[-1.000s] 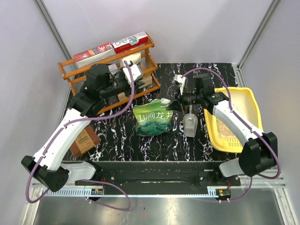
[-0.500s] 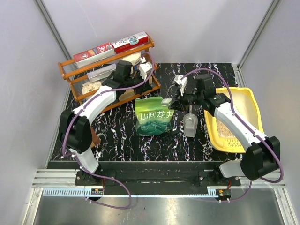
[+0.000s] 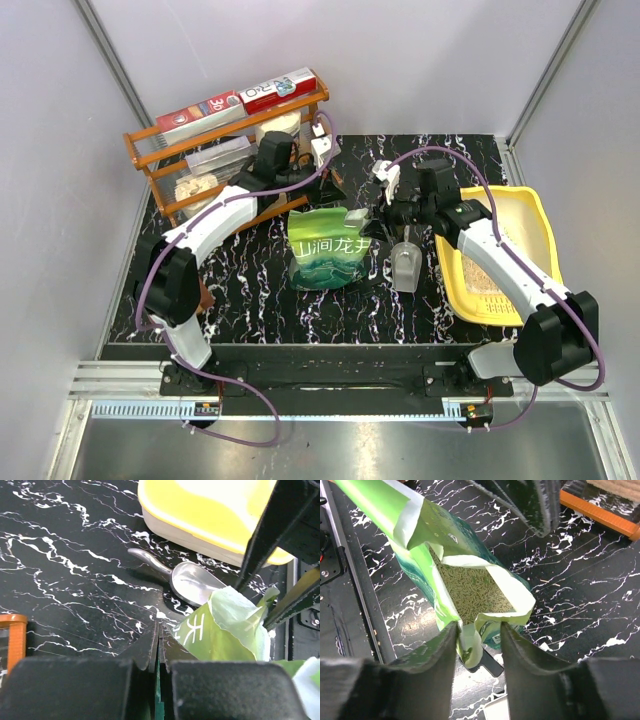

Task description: Fill the litter box with clean litter

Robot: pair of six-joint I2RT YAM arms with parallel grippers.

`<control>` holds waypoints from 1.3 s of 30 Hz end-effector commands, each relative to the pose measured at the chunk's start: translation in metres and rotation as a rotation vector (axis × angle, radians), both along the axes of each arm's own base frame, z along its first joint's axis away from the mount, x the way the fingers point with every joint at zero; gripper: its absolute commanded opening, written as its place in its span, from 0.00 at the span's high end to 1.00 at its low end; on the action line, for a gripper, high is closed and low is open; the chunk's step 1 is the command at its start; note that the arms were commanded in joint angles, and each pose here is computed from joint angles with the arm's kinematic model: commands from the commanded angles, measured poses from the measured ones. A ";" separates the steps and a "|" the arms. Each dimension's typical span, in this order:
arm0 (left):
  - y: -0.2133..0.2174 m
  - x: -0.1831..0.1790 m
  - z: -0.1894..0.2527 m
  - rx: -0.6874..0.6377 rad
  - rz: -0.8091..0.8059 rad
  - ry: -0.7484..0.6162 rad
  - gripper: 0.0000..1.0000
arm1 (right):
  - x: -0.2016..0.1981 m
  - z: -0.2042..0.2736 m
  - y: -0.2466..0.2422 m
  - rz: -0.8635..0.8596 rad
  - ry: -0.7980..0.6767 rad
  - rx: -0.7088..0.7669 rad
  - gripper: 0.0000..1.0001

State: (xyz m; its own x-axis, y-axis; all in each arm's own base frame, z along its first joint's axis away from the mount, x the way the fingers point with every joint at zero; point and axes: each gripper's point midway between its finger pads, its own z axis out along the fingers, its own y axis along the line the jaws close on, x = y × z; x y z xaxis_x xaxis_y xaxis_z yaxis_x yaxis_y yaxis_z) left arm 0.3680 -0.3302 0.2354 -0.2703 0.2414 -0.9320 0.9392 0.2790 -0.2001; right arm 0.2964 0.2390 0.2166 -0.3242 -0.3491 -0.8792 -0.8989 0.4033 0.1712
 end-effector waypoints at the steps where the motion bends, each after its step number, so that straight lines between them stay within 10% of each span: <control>1: -0.003 -0.016 0.015 -0.070 -0.067 0.007 1.00 | 0.009 0.007 -0.007 -0.043 -0.064 -0.042 0.48; 27: -0.002 -0.053 0.005 -0.084 -0.239 0.166 1.00 | 0.012 0.016 0.029 0.174 -0.059 0.092 0.36; 39: 0.032 0.003 0.031 -0.082 0.038 0.072 0.98 | 0.003 0.021 -0.010 -0.023 -0.047 -0.070 0.34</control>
State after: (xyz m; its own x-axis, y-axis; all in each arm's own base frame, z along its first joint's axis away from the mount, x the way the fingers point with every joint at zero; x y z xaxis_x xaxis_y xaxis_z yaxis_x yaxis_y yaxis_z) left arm 0.3465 -0.3122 0.2168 -0.4420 0.2367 -0.8652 0.8909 0.2288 -0.3925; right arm 0.3021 0.2427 0.2107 -0.3131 -0.3881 -0.8668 -0.9165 0.3627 0.1686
